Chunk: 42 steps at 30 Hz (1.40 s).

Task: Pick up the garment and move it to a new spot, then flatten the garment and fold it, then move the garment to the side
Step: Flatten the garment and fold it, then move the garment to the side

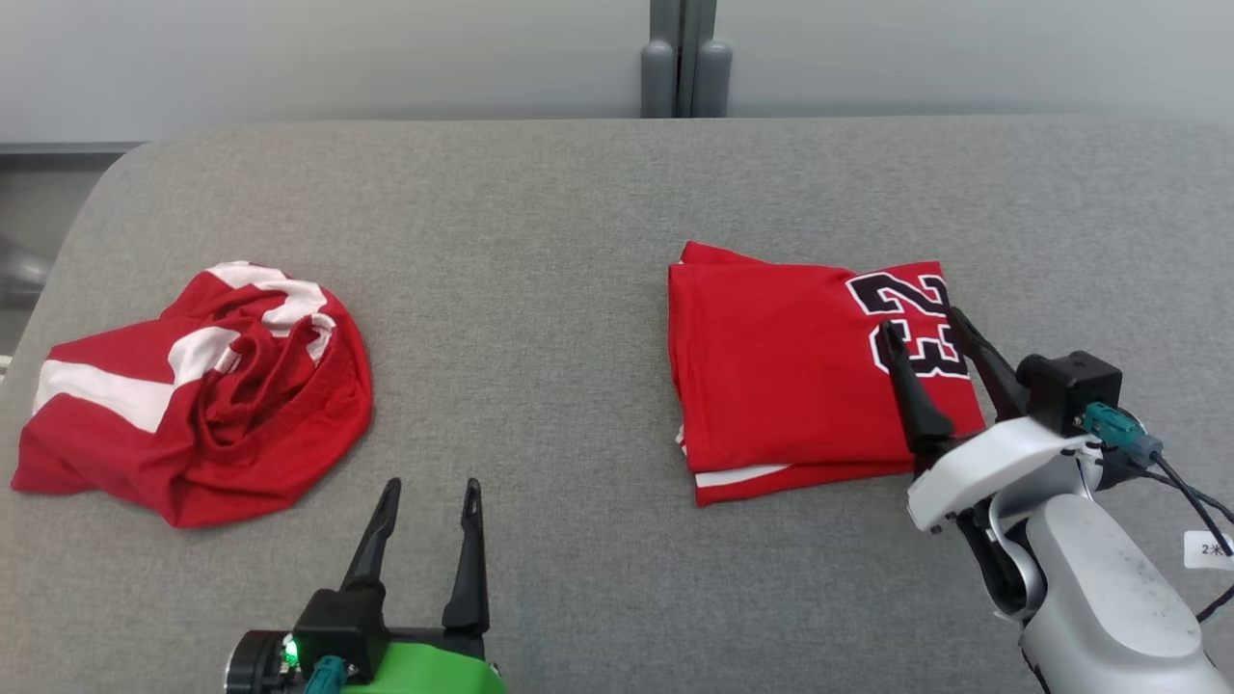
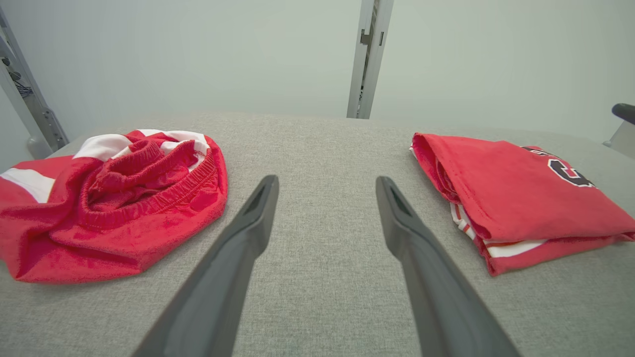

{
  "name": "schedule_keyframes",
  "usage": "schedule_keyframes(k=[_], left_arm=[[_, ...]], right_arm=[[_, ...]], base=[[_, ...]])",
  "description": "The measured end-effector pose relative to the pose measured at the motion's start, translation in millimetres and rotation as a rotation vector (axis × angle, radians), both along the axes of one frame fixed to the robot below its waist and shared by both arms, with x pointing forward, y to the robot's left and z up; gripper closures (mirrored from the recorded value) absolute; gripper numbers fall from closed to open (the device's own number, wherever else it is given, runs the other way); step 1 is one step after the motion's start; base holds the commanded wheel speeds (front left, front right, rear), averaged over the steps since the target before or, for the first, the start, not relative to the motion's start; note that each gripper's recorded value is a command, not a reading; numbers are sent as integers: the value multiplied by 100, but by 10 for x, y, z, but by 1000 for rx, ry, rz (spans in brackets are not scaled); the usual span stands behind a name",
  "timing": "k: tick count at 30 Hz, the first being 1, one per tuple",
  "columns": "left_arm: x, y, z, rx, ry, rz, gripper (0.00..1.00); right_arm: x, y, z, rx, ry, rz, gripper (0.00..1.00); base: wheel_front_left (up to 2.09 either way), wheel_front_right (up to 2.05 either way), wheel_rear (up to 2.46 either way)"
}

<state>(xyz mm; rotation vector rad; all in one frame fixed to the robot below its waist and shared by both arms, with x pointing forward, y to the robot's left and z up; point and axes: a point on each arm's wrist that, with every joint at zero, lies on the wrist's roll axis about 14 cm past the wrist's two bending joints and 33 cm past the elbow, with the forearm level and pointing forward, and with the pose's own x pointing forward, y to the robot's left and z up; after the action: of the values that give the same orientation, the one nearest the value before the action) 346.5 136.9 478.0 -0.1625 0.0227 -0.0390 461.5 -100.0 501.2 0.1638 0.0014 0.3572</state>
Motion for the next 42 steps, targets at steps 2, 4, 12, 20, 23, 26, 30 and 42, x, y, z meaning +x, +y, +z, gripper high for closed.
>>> schedule_keyframes(k=[2,4,12,20,23,26,30,42], left_arm=[[-1,37,28,3,-10,11,0],[12,54,79,3,-27,15,0],[-26,64,167,18,-61,-5,0],[-132,29,299,46,-110,-32,0],[-185,22,302,48,-112,-38,0],[-232,-21,263,77,-105,-60,0],[-266,-28,215,90,-92,-68,0],[-299,-35,129,100,-66,-70,0]], right_arm=[[-79,-151,-23,-38,-3,-31,0],[-148,-282,30,-29,-18,-70,0],[-562,-404,220,-8,-89,-101,0],[-905,-485,329,13,-136,-148,0],[-1008,-472,317,11,-138,-154,0],[-1082,-494,323,12,-143,-167,0],[-1137,-486,311,13,-142,-172,0],[-1173,-449,303,12,-141,-164,0]], base=[[0,0,0],[0,0,0],[0,0,0],[0,0,0],[0,0,0],[0,0,0],[0,0,0],[0,0,0]])
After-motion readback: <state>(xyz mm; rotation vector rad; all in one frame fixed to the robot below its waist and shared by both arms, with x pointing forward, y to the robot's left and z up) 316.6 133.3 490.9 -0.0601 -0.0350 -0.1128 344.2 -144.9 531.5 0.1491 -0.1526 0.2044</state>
